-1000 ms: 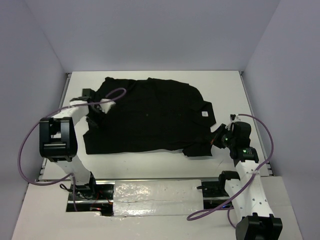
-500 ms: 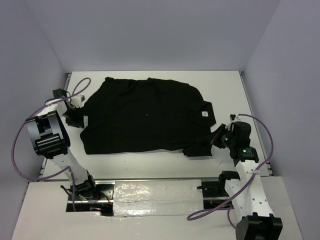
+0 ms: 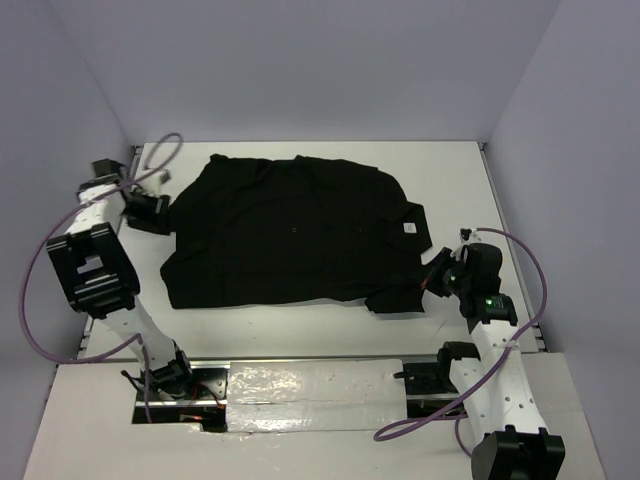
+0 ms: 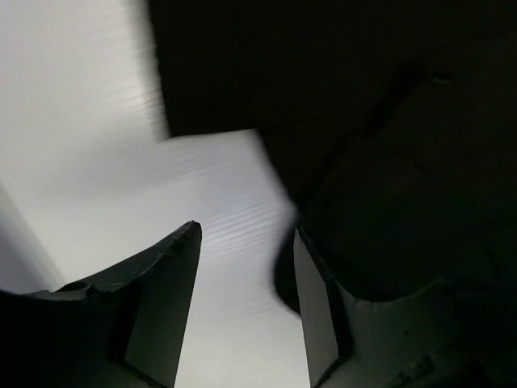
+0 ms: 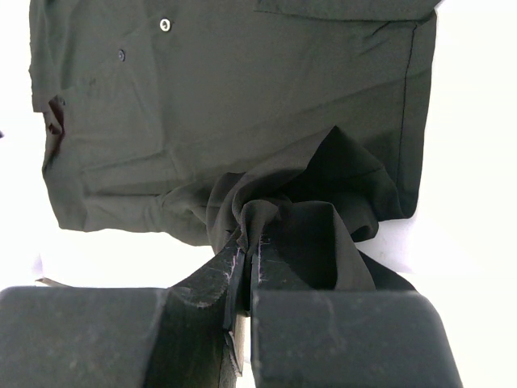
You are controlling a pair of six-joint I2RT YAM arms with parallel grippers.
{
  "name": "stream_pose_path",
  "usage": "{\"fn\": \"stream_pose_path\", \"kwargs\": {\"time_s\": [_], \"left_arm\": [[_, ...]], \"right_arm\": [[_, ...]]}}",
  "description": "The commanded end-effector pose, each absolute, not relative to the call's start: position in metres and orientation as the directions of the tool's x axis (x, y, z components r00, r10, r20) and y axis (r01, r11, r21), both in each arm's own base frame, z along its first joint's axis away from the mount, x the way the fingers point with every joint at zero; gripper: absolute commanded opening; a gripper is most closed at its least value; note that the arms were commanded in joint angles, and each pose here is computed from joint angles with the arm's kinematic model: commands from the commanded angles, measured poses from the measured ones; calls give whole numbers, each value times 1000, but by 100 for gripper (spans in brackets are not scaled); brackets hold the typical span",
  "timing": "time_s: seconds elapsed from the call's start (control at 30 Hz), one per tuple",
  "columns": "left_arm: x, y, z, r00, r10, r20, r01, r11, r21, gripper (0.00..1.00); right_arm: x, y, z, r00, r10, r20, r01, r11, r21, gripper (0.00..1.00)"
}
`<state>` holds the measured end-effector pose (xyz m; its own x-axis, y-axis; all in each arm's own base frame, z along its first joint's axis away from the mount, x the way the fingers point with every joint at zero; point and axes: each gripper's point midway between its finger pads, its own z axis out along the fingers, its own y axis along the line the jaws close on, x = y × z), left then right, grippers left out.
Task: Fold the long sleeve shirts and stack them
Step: Flatten the shirt out, then fold the shirt
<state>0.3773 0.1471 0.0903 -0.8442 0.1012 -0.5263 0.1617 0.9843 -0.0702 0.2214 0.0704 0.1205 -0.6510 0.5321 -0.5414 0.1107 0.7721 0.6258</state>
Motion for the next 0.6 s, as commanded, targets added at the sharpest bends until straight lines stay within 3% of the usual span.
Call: {"fn": "stream_pose_path", "kwargs": {"time_s": [0.0, 0.07, 0.17, 0.37, 0.5, 0.57], "left_arm": [[357, 81, 69, -808, 403, -430, 483, 871, -89, 63], [350, 68, 46, -826, 434, -359, 503, 856, -123, 68], [361, 69, 38, -844, 399, -360, 446, 893, -55, 67], [361, 58, 29, -820, 453, -351, 476, 879, 22, 47], [339, 42, 18, -819, 471, -326, 518, 852, -70, 33], [327, 28, 24, -805, 480, -348, 548, 826, -128, 32]], "right_arm": [[223, 71, 123, -644, 512, -569, 76, 782, 618, 0], [223, 71, 124, -641, 513, -570, 76, 782, 618, 0], [223, 71, 124, -636, 516, -574, 74, 782, 619, 0], [223, 71, 122, -642, 513, -571, 77, 783, 617, 0], [224, 70, 122, -638, 514, -573, 79, 784, 615, 0], [224, 70, 122, -639, 513, -573, 79, 785, 615, 0]]}}
